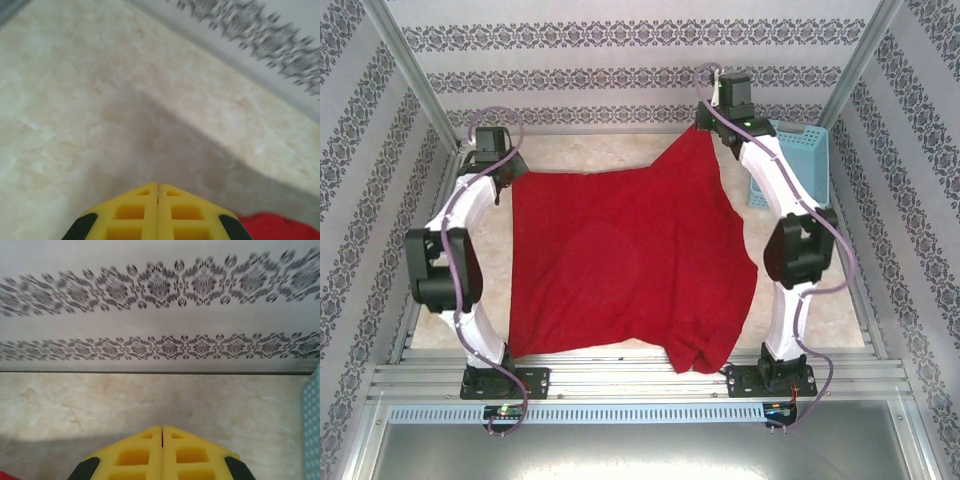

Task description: Fold the inside-out t-shirt

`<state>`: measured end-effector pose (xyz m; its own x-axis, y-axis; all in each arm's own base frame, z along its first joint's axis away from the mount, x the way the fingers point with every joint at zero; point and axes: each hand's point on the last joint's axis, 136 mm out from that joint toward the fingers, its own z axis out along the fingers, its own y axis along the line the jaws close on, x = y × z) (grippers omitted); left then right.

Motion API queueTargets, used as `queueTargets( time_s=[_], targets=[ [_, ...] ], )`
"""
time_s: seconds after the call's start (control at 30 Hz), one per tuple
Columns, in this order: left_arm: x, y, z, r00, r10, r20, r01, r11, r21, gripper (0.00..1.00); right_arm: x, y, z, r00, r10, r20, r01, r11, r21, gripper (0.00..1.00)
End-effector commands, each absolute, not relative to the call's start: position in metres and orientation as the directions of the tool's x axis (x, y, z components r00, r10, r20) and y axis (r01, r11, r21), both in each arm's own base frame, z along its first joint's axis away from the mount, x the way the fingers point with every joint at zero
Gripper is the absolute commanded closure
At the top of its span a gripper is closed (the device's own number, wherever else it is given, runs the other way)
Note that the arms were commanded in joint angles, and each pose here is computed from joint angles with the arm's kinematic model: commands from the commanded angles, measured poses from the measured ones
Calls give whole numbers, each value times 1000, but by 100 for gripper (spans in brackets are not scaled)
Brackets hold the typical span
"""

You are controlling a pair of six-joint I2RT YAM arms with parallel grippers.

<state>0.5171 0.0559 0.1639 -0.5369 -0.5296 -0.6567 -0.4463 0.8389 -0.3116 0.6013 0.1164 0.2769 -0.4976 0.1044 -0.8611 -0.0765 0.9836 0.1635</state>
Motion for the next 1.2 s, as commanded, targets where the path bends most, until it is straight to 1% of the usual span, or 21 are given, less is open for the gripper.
queueTargets(
  time_s=[0.0,0.13,0.27,0.5,0.67,0.83,1.0,1.17],
  targets=[
    [554,68,184,-464,-502,-730,-417,851,-320,100,629,108,304,-402,116,-908,-46,988,147,100],
    [573,85,170,-466,-498,-731,-443,847,-294,100,656,115,290,-407,106,-907,-46,990,136,100],
    [590,98,175,-459,-491,-741,-442,849,-289,100,675,114,294,-376,109,-920,-31,991,130,100],
    [606,110,203,-446,-448,-775,-446,862,-241,100,687,113,304,-317,161,-935,-54,981,187,100],
    [609,107,198,-467,-456,-757,-433,865,-254,100,689,121,295,-330,154,-931,-77,979,189,100],
    [602,96,192,-490,-467,-736,-400,871,-287,100,680,128,291,-377,147,-915,-95,976,196,100],
    [593,92,189,-501,-470,-727,-379,874,-304,100,657,137,296,-426,119,-897,-113,977,183,100],
    [587,100,177,-492,-499,-713,-369,862,-348,100,631,124,281,-448,127,-885,-65,982,174,100]
  ],
)
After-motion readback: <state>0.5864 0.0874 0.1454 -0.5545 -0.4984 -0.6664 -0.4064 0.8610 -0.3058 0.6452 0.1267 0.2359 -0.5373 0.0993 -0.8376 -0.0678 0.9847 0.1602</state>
